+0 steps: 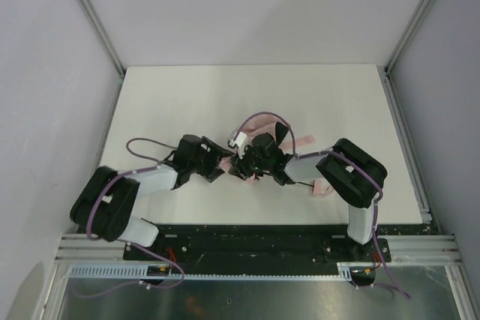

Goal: Put away the umbrella

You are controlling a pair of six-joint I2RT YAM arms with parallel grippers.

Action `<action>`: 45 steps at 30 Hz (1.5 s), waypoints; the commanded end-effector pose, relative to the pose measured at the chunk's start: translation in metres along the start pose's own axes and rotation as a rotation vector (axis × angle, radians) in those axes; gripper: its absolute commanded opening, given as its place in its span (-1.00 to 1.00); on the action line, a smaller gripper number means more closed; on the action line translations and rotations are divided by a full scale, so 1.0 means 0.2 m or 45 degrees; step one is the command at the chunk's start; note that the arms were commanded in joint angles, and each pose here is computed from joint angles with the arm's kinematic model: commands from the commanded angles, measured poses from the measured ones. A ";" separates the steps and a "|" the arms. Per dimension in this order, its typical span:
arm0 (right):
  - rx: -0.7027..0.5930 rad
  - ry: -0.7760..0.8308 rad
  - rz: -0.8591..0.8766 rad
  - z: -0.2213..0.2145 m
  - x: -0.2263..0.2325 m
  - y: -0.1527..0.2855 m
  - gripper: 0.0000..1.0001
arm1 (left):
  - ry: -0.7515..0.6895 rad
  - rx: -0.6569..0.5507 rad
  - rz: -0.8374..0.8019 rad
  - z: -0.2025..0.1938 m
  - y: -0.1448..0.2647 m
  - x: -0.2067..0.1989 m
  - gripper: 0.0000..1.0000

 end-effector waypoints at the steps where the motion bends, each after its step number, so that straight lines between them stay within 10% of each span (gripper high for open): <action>1: 0.523 -0.299 0.237 -0.42 0.27 0.13 -1.00 | -0.131 -0.011 -0.081 -0.02 -0.08 -0.06 0.52; 14: 0.475 -0.106 0.070 -0.25 0.30 0.15 -0.94 | -0.273 -0.058 0.117 0.01 -0.16 0.20 -0.97; 24: 0.237 -0.275 -0.115 0.21 0.28 0.44 0.50 | -0.301 -0.125 0.062 0.01 -0.05 0.20 -1.00; 34: 0.056 -0.189 -0.164 0.40 0.32 0.57 0.73 | -0.160 -0.278 0.044 0.04 0.07 0.20 -1.00; 45: 0.322 0.194 -0.432 0.36 0.41 0.24 0.60 | 0.005 -0.270 0.035 0.07 0.09 0.16 -1.00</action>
Point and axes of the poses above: each gripper's point midway between its finger pads, its own y axis back along the fingers, its own x axis along the line the jaws close on, z = x × y, the point moved 10 cm from there along y, back along the fingers, and after that the axes turned 14 degrees about y, right-handed, at the moved point
